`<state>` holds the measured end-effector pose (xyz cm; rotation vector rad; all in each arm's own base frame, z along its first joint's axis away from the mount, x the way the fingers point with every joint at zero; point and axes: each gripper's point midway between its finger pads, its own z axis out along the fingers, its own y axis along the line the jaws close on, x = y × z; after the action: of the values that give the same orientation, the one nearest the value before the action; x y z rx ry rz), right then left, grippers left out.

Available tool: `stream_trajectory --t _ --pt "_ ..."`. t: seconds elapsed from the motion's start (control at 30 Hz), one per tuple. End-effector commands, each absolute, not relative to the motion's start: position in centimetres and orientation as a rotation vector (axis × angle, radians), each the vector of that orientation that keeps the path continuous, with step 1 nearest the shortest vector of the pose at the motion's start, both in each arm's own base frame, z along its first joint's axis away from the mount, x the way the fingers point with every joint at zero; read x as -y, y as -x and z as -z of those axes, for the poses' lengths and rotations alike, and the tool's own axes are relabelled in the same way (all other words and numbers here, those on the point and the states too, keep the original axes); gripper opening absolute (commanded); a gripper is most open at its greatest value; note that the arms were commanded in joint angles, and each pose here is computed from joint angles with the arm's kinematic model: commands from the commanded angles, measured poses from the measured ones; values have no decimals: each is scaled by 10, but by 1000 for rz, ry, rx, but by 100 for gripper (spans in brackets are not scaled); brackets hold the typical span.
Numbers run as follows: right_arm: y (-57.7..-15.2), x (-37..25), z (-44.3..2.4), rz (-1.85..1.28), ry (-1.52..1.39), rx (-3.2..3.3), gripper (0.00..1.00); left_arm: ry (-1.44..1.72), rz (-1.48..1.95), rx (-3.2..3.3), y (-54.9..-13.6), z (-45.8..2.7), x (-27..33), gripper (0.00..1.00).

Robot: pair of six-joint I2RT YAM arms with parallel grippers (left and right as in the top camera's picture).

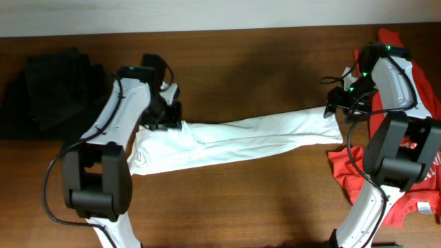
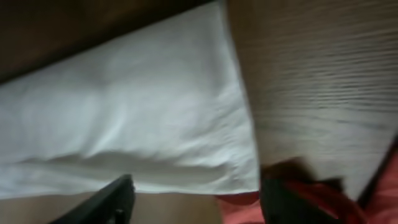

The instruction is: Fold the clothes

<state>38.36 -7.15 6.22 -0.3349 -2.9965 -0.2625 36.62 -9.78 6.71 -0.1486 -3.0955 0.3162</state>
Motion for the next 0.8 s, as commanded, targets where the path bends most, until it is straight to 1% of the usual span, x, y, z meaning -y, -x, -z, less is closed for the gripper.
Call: stream_trajectory --t 0.0,0.13,0.27,0.4,0.57,0.6,0.63,0.67,0.73,0.77 --pt "-384 97 -65 194 356 3041 82 83 -264 3043 -341 -42 87 42" --pt "-388 88 -58 300 226 3073 82 51 -214 3019 -327 -21 80 42" --pt "-380 81 -34 351 111 3069 82 36 -222 3050 -333 -16 81 42" --pt "-375 79 -12 353 97 3075 82 16 -227 3044 -332 -17 82 42" --pt "-376 73 -2 373 84 3089 82 4 -222 3030 -329 -20 79 42" --pt "-377 68 -2 407 64 3090 79 5 -224 3035 -330 -23 79 42" --pt "-378 62 -2 456 36 3091 72 6 -229 3047 -332 -27 80 42" --pt "-379 54 -4 523 -8 3094 63 8 -234 3064 -335 -33 80 42" --pt "-380 43 -7 591 -49 3091 39 16 -252 3124 -345 -52 81 42" --pt "-380 42 -7 590 -56 3090 32 19 -259 3146 -348 -58 82 42"
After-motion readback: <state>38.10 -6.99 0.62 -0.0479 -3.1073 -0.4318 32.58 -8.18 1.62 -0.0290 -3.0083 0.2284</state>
